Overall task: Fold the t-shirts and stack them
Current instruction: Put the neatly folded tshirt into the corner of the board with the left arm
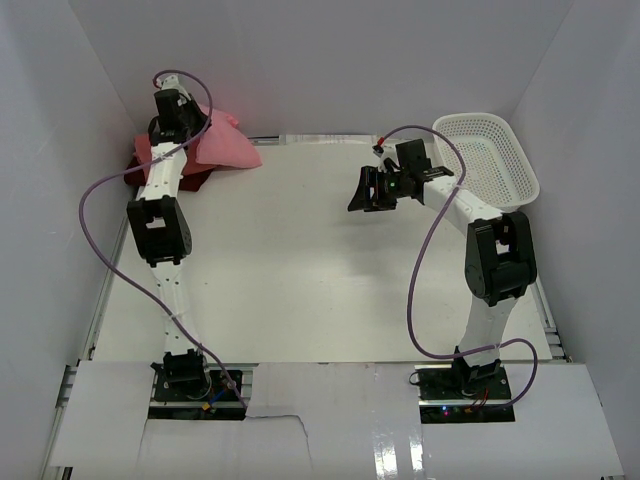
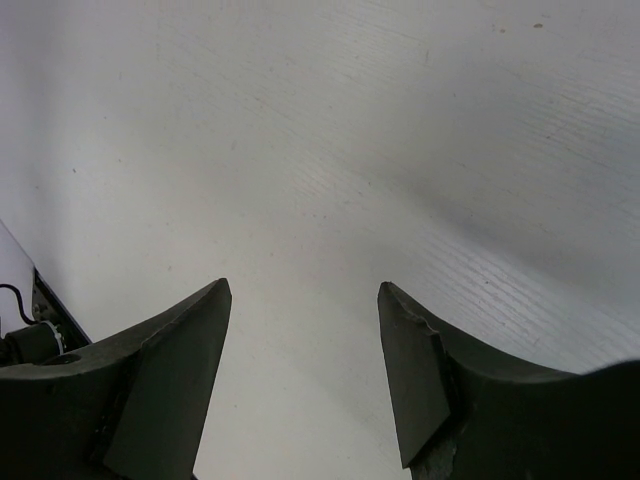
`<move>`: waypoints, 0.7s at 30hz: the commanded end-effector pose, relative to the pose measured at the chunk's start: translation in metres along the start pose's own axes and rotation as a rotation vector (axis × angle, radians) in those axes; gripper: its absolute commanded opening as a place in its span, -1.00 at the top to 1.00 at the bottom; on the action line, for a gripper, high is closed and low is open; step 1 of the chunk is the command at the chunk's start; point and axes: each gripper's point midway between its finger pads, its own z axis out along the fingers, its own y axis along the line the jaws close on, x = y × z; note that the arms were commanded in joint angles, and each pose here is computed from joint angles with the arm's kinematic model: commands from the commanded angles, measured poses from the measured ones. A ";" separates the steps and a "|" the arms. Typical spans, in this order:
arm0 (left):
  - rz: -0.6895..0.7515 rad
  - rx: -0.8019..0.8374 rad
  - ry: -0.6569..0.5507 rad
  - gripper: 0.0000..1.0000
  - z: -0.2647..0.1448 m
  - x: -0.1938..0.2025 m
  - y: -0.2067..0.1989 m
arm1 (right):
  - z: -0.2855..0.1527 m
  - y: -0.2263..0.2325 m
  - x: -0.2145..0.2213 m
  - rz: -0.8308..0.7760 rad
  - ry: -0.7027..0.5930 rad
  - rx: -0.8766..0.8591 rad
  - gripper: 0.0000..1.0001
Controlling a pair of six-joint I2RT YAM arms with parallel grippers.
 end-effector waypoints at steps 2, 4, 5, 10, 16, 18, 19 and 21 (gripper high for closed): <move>0.029 -0.061 -0.222 1.00 -0.047 -0.102 0.012 | -0.002 0.011 -0.013 -0.040 -0.008 -0.023 -0.34; 0.008 -0.072 -0.230 1.00 -0.049 -0.108 0.023 | 0.000 0.013 -0.012 -0.046 0.001 -0.022 -0.34; -0.005 -0.073 -0.238 1.00 -0.052 -0.114 0.034 | 0.001 0.013 -0.011 -0.044 0.008 -0.021 -0.34; -0.055 -0.046 -0.267 1.00 -0.065 -0.133 0.052 | 0.008 0.016 -0.008 -0.051 0.028 -0.020 -0.34; -0.082 -0.093 -0.268 1.00 -0.071 -0.136 0.069 | 0.019 0.017 -0.002 -0.041 0.054 -0.025 -0.33; -0.085 -0.098 -0.277 1.00 -0.074 -0.141 0.073 | 0.020 0.019 -0.003 -0.045 0.055 -0.026 -0.33; -0.091 -0.089 -0.275 1.00 -0.074 -0.141 0.073 | 0.021 0.019 -0.002 -0.045 0.057 -0.027 -0.33; -0.100 -0.093 -0.285 1.00 -0.077 -0.146 0.079 | 0.022 0.020 -0.003 -0.047 0.058 -0.028 -0.34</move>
